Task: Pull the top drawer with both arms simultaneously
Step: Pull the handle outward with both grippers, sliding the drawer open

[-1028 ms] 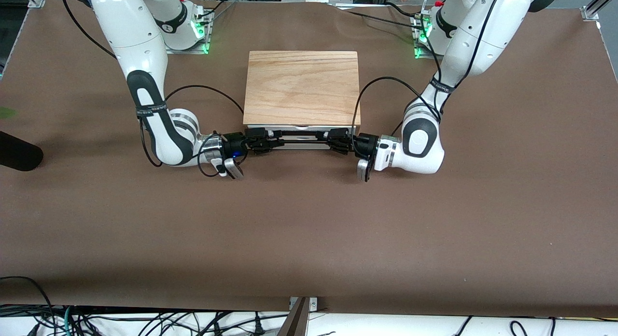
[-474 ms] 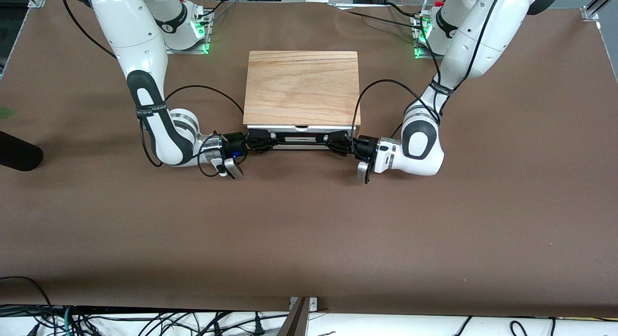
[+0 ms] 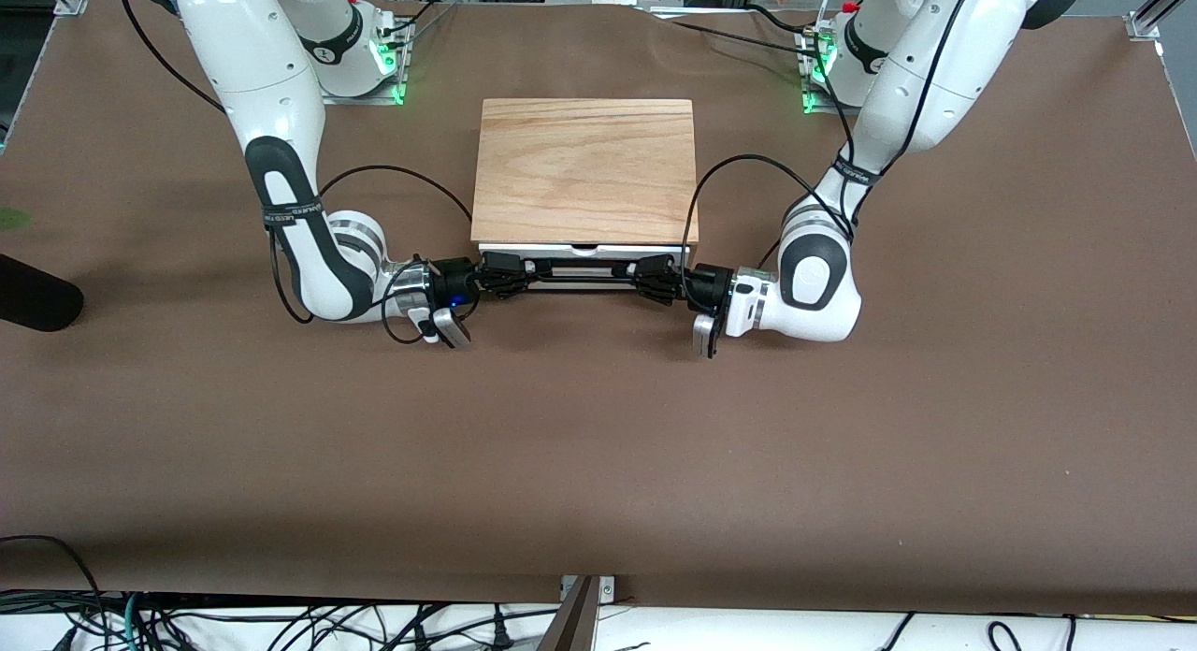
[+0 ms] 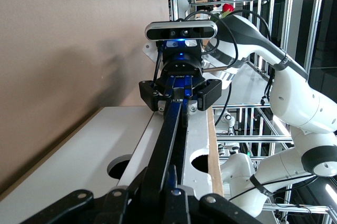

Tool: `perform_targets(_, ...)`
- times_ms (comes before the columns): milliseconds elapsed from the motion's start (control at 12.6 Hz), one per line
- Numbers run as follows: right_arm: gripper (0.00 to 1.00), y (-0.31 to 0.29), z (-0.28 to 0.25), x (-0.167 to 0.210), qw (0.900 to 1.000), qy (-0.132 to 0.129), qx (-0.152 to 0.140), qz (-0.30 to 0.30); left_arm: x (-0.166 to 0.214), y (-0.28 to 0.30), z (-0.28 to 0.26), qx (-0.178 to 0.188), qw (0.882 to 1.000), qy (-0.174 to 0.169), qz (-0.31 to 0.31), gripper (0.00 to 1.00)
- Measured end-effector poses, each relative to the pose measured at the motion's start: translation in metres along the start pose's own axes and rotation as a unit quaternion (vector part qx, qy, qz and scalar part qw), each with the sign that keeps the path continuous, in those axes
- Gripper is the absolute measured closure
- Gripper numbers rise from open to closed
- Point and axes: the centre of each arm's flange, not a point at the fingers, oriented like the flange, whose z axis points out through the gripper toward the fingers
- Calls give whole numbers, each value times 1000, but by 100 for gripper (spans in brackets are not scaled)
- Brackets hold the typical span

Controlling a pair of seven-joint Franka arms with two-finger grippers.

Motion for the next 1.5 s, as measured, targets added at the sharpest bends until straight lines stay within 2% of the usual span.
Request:
perform_targets(474, 82, 1, -4, 9, 1000, 16, 1, -4, 14, 0, -2, 2, 1000, 4, -5, 85)
perform_targets(949, 82, 2, -9, 37, 1000, 24, 1, 1, 45, -3, -9, -2, 1000, 3, -25, 85)
perform_targets(1502, 82, 2, -17, 75, 999, 33, -1, 3, 81, -5, -17, -6, 999, 21, -31, 85)
